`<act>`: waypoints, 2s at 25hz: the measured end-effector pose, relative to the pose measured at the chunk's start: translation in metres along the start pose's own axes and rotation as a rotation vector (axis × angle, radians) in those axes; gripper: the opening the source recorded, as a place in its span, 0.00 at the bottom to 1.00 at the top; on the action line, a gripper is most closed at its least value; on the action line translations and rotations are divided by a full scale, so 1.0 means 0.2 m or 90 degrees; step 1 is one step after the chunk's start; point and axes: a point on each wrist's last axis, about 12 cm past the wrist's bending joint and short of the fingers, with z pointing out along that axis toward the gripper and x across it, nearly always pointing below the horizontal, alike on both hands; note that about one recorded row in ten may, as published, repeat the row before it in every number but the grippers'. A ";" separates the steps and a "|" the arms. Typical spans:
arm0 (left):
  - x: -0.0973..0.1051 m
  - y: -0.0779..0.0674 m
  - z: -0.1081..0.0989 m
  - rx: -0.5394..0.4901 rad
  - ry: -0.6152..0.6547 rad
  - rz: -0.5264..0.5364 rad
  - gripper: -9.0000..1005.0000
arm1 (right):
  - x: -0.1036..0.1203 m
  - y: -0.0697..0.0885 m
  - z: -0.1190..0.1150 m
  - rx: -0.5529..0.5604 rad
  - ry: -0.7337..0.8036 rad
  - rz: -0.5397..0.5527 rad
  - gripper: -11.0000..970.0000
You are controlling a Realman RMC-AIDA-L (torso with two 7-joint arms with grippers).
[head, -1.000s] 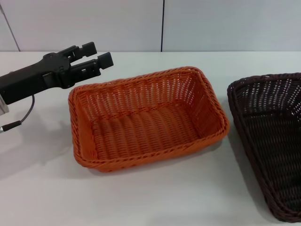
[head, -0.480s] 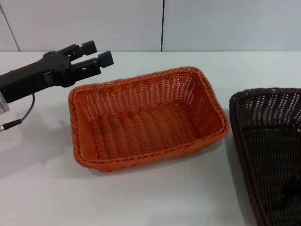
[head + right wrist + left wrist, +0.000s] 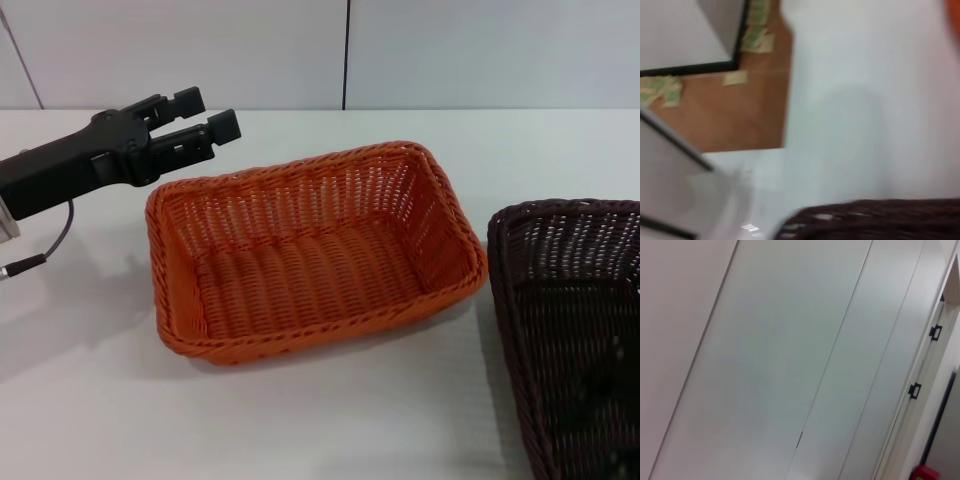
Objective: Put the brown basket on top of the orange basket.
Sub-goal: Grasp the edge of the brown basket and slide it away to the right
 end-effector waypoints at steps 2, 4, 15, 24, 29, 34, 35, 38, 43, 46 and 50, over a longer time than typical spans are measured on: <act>0.00 0.00 0.00 0.001 0.000 -0.001 0.86 | 0.02 -0.02 -0.06 0.043 -0.010 0.005 0.55; 0.00 0.00 0.00 0.003 0.000 -0.003 0.86 | 0.05 -0.04 -0.15 0.092 -0.020 0.014 0.55; 0.03 0.00 0.01 0.004 0.004 -0.013 0.86 | 0.26 -0.21 -0.51 0.351 -0.042 0.096 0.55; 0.03 0.00 0.00 0.005 0.004 -0.017 0.86 | 0.37 -0.34 -0.49 0.413 -0.042 0.135 0.55; 0.04 0.00 0.00 0.004 0.002 -0.021 0.86 | 0.34 -0.36 -0.47 0.413 -0.053 0.137 0.55; 0.04 0.00 0.00 0.003 0.002 -0.020 0.86 | 0.27 -0.35 -0.46 0.403 -0.067 0.132 0.55; 0.03 0.00 0.00 0.002 0.001 -0.020 0.86 | 0.24 -0.35 -0.46 0.390 -0.073 0.135 0.55; 0.03 0.00 0.00 0.001 0.001 -0.020 0.86 | 0.22 -0.35 -0.46 0.378 -0.073 0.136 0.61; 0.03 0.01 0.00 -0.001 -0.001 -0.019 0.86 | 0.21 -0.35 -0.46 0.368 -0.062 0.134 0.70; 0.03 0.01 0.00 -0.002 -0.001 -0.019 0.86 | 0.22 -0.37 -0.45 0.378 -0.042 0.140 0.73; 0.03 0.01 0.00 -0.003 -0.001 -0.019 0.86 | 0.25 -0.40 -0.41 0.388 -0.026 0.136 0.73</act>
